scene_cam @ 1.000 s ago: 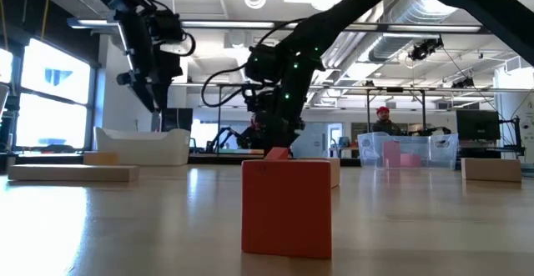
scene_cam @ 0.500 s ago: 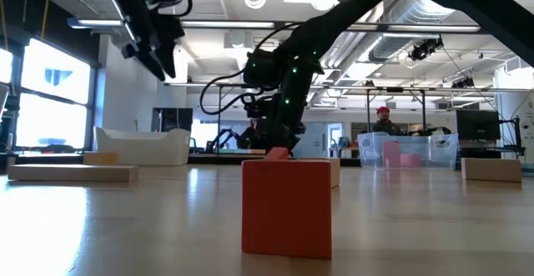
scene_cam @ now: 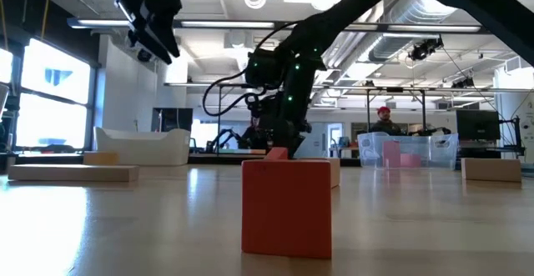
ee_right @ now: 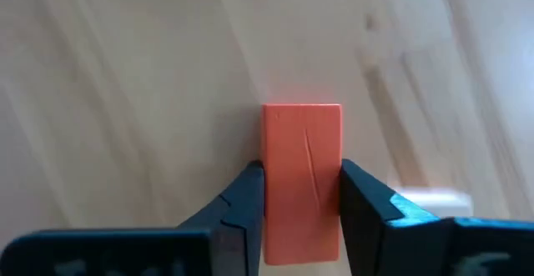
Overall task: Sort & place blocks by color
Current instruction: Put the orange block into the transparent bin, then put the yellow block into the white bin
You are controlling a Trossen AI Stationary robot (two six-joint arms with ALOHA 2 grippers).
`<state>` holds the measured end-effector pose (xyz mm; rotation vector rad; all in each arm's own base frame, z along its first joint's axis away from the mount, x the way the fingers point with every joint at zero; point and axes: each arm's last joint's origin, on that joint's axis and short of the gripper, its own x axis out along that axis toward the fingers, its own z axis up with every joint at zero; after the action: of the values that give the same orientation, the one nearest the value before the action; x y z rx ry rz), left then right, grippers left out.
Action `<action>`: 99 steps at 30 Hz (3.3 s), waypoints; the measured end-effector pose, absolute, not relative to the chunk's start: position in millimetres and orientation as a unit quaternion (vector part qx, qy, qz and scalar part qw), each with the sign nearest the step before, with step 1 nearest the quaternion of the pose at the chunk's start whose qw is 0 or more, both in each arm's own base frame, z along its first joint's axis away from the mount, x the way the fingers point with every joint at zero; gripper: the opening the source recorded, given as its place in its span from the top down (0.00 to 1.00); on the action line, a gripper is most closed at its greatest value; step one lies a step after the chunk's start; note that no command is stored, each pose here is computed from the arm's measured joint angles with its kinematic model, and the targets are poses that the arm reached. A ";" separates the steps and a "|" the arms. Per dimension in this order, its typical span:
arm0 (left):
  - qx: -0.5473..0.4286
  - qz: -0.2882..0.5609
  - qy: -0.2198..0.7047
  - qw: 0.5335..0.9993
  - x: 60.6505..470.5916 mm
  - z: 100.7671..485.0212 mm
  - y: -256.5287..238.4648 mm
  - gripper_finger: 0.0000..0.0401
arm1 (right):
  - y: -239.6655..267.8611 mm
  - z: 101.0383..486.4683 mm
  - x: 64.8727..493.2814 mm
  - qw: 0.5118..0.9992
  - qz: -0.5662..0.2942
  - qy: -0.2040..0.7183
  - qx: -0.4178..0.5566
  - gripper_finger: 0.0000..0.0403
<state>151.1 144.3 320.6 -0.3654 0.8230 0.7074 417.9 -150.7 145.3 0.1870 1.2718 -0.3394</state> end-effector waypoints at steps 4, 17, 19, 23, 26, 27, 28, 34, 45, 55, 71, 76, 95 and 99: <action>-0.168 0.314 0.399 0.845 156.3 319.6 136.9 0.46 | -142.5 156.3 414.4 0.783 -0.153 0.598 0.083 0.77; -0.146 0.270 0.407 0.860 169.8 319.8 120.0 0.46 | -102.8 202.0 397.7 0.756 -0.180 0.629 0.022 0.77; -0.144 0.264 0.408 0.862 171.3 319.7 117.8 0.46 | -99.4 211.1 392.8 0.751 -0.198 0.630 0.013 0.77; -0.139 0.253 0.412 0.864 174.0 319.3 113.4 0.46 | -95.0 226.2 380.6 0.734 -0.237 0.637 -0.007 0.77; -0.139 0.244 0.424 0.861 174.2 317.8 109.4 0.46 | -93.0 235.3 367.3 0.727 -0.263 0.634 -0.010 0.77; -0.139 0.242 0.429 0.859 174.1 317.2 108.1 0.46 | -92.0 237.3 361.7 0.727 -0.271 0.631 -0.008 0.77; -0.139 0.239 0.434 0.858 174.0 316.6 106.7 0.46 | -91.8 237.1 355.5 0.724 -0.278 0.631 -0.008 0.77; -0.126 0.217 0.456 0.854 175.6 309.6 100.4 0.46 | -99.3 239.9 308.8 0.714 -0.347 0.607 0.022 0.77; -0.110 0.186 0.465 0.859 183.0 306.4 88.2 0.46 | -123.1 251.9 237.7 0.718 -0.466 0.509 0.095 0.77; -0.060 0.142 0.458 0.875 193.1 307.3 77.6 0.46 | -172.0 224.3 195.0 0.671 -0.547 0.468 0.176 0.77; 0.011 0.021 0.543 0.839 227.2 271.5 70.3 0.46 | -207.4 211.1 152.8 0.629 -0.581 0.448 0.257 0.76; -0.001 -0.016 0.599 0.801 235.3 251.6 65.7 0.46 | -212.5 210.9 145.6 0.623 -0.585 0.444 0.269 0.64; -0.011 -0.037 0.689 0.724 238.3 227.8 52.8 0.46 | -212.4 210.2 146.2 0.641 -0.553 0.452 0.282 0.51; -0.023 -0.036 0.717 0.696 243.0 214.4 54.2 0.46 | -212.2 210.1 146.6 0.644 -0.548 0.451 0.286 0.51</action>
<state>243.0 54.2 214.4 -0.0523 1.5999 -0.0797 146.6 -212.2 210.1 0.6507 1.0272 -1.2489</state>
